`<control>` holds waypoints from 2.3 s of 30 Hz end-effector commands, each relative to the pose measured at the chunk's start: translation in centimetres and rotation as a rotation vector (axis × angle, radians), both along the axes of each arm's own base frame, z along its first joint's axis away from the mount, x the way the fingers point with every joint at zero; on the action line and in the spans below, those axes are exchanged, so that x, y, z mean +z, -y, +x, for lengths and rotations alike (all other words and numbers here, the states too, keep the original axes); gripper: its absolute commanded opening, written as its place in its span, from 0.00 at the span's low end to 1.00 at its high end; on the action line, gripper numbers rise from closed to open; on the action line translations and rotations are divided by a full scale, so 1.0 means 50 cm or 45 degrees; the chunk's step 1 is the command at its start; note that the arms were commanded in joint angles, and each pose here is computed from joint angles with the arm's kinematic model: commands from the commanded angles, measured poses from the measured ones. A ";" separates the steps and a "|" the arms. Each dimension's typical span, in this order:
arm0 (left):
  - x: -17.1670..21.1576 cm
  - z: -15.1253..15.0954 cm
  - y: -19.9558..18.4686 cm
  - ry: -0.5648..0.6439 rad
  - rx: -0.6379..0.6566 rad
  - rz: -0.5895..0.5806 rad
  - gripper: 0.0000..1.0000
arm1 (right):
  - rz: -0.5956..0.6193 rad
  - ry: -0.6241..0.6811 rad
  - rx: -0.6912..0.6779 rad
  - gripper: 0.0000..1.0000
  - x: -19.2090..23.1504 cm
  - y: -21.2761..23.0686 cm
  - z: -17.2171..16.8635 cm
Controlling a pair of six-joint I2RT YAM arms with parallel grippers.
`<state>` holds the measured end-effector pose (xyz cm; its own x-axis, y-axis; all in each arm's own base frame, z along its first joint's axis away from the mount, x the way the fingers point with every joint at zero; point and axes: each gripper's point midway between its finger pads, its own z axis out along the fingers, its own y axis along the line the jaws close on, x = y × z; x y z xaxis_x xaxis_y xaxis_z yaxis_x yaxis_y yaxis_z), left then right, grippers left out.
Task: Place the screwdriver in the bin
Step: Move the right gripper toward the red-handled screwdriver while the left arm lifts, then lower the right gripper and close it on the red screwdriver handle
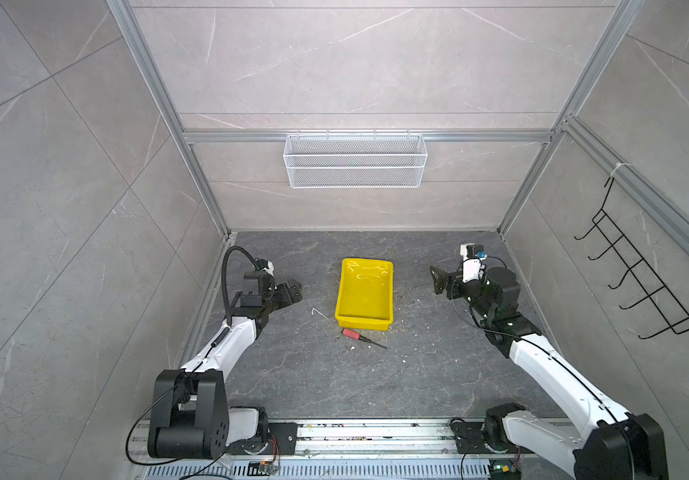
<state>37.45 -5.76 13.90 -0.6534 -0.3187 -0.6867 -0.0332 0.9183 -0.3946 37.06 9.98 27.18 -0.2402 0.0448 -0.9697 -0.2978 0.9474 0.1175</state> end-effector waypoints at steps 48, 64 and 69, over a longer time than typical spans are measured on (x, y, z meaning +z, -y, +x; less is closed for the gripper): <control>-0.056 -0.053 -0.077 -0.042 0.601 -0.164 1.00 | -0.137 -0.781 0.491 0.41 -0.338 -0.328 -0.250; -0.049 -0.051 -0.070 0.063 0.569 -0.212 1.00 | -0.410 -0.746 0.563 0.38 -0.444 -0.422 -0.243; -0.048 -0.052 -0.071 0.063 0.567 -0.206 1.00 | -0.442 -0.705 0.569 0.39 -0.441 -0.445 -0.227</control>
